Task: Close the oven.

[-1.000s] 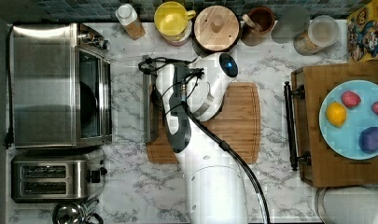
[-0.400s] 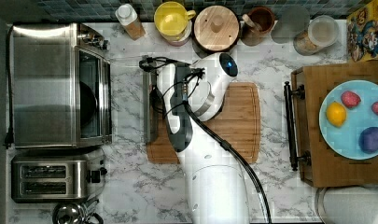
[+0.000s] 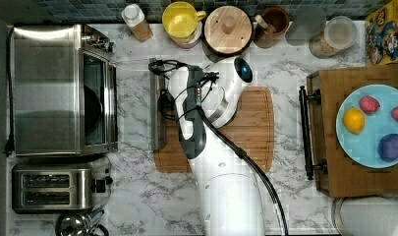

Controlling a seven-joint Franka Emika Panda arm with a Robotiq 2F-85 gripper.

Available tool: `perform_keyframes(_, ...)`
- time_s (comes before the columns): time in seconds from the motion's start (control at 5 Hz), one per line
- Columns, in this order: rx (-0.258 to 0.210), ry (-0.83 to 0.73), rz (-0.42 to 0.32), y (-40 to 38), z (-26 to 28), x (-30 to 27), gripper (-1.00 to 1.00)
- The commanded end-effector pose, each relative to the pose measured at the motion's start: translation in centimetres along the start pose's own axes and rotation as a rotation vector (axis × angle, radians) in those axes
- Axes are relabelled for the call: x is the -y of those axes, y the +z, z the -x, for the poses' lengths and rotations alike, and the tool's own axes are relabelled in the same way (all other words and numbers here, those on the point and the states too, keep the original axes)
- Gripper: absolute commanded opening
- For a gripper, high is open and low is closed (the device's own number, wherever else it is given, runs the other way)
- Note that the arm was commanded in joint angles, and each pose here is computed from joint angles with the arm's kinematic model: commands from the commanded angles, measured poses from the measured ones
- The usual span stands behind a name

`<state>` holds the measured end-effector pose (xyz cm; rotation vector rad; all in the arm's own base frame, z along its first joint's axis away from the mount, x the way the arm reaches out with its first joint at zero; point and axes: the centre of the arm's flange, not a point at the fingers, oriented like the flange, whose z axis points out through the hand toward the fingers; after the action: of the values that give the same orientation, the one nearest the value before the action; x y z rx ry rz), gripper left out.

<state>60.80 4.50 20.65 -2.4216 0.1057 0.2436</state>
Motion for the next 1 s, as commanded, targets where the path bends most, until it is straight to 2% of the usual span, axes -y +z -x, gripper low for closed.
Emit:
perform_keyframes(0.2, 0.003, -0.355, -0.165, -2.0, 4.5, 22.9, -1.00)
perform_keyframes(0.6, -0.035, -0.439, 0.070, -0.6, 6.1, 29.9, -1.00)
perform_keyframes(0.8, -0.095, -0.438, 0.299, 0.7, 7.4, 33.6, -1.00)
perform_keyframes(1.0, -0.121, -0.391, 0.328, 0.2, 6.9, 34.0, -1.00)
